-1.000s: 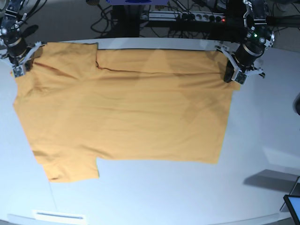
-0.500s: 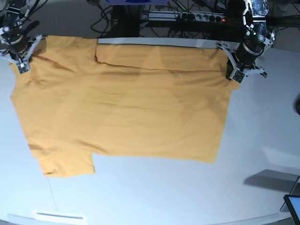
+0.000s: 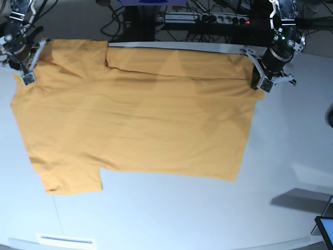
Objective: Fold the T-shirt properly
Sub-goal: 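Slide both grippers along the folded edge, smoothing the strip flat, then open both grippers and release the folded edge, lifting away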
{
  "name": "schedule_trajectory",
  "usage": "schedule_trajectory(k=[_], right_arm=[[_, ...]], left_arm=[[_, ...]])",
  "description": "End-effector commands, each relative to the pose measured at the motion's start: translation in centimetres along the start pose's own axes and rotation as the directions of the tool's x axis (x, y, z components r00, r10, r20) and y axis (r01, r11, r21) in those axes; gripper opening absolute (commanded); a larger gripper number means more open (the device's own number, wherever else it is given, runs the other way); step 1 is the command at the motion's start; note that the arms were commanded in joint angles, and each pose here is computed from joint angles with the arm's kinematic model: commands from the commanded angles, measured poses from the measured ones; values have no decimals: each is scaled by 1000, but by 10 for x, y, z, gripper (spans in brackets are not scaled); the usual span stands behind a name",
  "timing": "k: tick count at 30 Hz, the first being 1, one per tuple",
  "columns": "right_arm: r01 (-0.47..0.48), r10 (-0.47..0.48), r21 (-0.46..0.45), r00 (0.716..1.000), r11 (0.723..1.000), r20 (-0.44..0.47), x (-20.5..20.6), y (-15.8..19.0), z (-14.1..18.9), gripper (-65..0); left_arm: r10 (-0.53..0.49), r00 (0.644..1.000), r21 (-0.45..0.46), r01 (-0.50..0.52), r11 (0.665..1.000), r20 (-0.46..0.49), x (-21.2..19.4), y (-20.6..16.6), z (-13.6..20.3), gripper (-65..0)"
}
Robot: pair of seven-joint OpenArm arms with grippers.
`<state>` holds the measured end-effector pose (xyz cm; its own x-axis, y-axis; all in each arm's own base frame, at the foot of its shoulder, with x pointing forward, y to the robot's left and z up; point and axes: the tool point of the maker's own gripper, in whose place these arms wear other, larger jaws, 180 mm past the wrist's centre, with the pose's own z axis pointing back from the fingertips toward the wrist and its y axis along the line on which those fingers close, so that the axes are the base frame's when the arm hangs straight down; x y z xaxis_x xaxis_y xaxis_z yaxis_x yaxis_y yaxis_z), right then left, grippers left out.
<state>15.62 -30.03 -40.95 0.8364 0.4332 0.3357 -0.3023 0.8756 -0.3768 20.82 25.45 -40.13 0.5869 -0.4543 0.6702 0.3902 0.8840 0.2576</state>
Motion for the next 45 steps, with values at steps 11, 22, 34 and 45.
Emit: schedule_trajectory(k=[11,22,34,45], right_arm=[[-82,83,-164,997,983,-2,29,-45,6,-445],[-124,139,-310,990,943,26,60,-92,26,-445],[32,-5,-421,998,906,67,107,-154,44,-443],[151,-124,-188,981,971,148,121,-163,0,-441]], left_arm=[[-23,999,20,24,1000,-49,-9,8,2,-642],[0,1000,112,-3,994,28,20,38,4,-633],[-62,998,255,54,965,21,78,79,23,-467],[0,1000,362,-8,932,24,102,121,27,-366]])
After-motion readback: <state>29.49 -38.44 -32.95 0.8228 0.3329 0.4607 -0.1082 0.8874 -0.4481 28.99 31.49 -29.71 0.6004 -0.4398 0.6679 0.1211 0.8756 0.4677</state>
